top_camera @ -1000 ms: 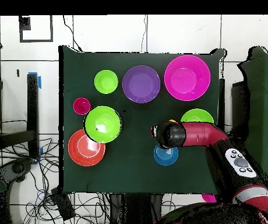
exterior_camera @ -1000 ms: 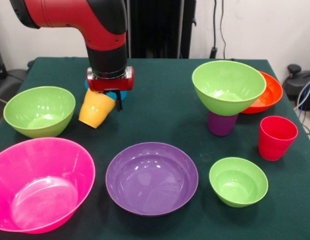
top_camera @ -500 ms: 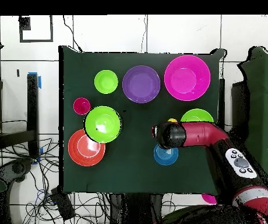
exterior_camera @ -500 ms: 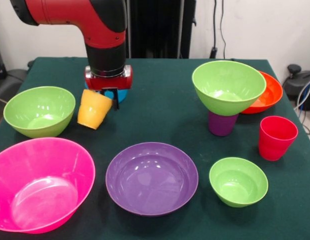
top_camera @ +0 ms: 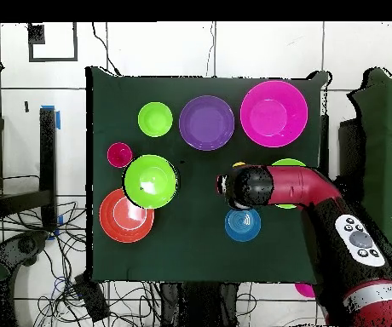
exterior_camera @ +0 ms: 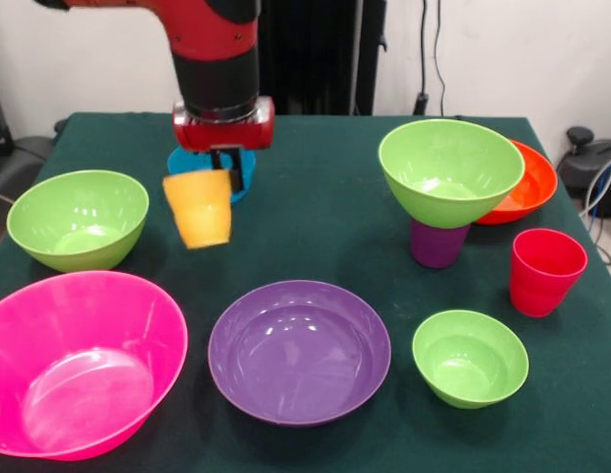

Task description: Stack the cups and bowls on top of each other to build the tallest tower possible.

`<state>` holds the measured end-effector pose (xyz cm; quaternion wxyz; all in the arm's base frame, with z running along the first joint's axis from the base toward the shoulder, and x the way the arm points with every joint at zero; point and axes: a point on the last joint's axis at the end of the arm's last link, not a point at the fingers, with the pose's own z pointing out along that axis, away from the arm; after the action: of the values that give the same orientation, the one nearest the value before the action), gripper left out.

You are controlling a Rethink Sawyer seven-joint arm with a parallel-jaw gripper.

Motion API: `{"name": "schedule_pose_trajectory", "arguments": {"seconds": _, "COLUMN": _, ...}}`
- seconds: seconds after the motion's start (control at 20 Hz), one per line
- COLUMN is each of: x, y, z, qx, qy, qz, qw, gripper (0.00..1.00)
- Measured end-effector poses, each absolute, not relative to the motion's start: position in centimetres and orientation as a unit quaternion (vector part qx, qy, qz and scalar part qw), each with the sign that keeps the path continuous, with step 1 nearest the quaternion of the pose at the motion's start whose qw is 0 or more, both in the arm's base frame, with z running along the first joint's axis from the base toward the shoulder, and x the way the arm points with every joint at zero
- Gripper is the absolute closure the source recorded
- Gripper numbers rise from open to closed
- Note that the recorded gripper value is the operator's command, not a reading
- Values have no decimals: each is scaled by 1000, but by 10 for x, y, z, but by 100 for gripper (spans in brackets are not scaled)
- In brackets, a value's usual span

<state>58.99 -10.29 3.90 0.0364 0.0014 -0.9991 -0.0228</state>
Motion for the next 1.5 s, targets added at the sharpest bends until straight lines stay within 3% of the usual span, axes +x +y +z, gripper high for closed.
{"name": "schedule_pose_trajectory", "arguments": {"seconds": 0.5, "x": 602, "y": -60, "z": 95, "qx": 14, "qy": -996, "qz": -21, "qw": 87, "gripper": 100}}
{"name": "schedule_pose_trajectory", "arguments": {"seconds": 1.15, "x": 577, "y": 25, "z": 144, "qx": 91, "qy": -970, "qz": 20, "qw": 226, "gripper": 100}}
{"name": "schedule_pose_trajectory", "arguments": {"seconds": 1.5, "x": 574, "y": 53, "z": 162, "qx": 113, "qy": -956, "qz": 38, "qw": 268, "gripper": 100}}
